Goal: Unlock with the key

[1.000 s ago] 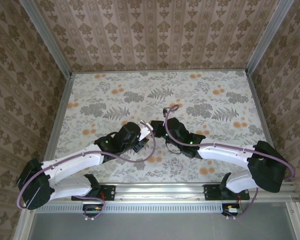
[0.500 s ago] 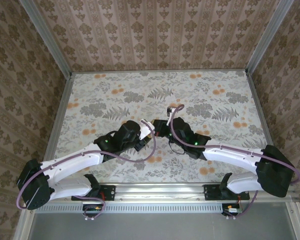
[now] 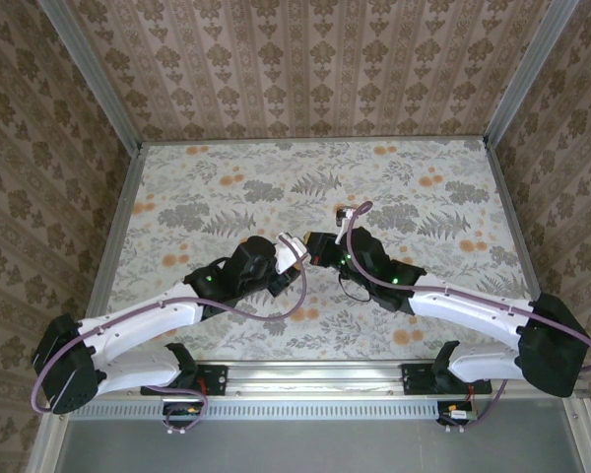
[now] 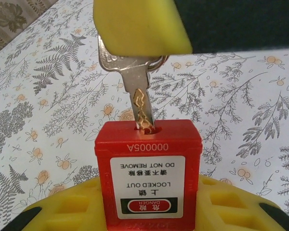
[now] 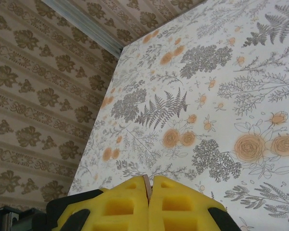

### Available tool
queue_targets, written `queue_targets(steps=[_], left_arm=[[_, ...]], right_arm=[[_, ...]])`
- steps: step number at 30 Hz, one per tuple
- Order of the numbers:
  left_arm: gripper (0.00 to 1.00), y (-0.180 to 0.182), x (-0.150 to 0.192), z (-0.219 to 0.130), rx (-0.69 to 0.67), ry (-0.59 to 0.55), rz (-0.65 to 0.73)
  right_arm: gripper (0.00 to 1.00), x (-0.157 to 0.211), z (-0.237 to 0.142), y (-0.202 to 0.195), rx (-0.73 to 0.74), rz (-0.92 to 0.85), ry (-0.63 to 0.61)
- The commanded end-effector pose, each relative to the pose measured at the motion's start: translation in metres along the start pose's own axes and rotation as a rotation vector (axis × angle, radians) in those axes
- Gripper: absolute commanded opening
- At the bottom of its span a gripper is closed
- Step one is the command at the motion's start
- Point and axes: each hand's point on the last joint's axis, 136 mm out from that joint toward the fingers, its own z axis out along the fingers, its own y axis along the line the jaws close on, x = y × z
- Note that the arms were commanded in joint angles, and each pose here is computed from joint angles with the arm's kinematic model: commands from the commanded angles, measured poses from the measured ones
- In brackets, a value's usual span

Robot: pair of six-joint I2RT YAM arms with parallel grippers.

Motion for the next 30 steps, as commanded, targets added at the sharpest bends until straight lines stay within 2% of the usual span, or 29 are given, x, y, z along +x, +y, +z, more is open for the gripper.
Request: queue_targets(steps=[1,4,7,9,12,18,24,30], left_arm=[[0.3,0.017,-0.158,-0.068,-0.04,-0.607,-0.051],[0.3,0.019,-0.162,-0.07,-0.05,-0.626,-0.051],[0.3,0.013,-0.165,-0.068,-0.016,-0.629,-0.05],[0.3,0.011,-0.166,-0.068,-0.001,-0.634,-0.053],[0.3,0.012,-0.167,-0.073,-0.003,-0.647,-0.054],[0.29,0.019,-0.176,-0.088,-0.015,-0.694,-0.065],[0.29,0.029,-0.186,-0.101,-0.038,-0.743,-0.073],[0.29,0.032,-0.185,-0.103,-0.052,-0.748,-0.07]], right_arm=[[0.02,0.098,-0.005,0.0,-0.016,0.017,0.353],[0.02,0.104,-0.004,0.002,-0.014,0.011,0.344],[0.03,0.114,0.001,0.01,-0.045,-0.072,0.37],[0.03,0.119,0.003,0.01,-0.076,-0.052,0.377],[0.03,0.136,0.007,0.01,-0.091,-0.098,0.443],[0.02,0.148,0.008,0.008,-0.139,-0.065,0.459],[0.02,0.14,0.001,0.0,-0.129,-0.025,0.421],[0.03,0.124,-0.012,0.01,-0.165,-0.028,0.383]])
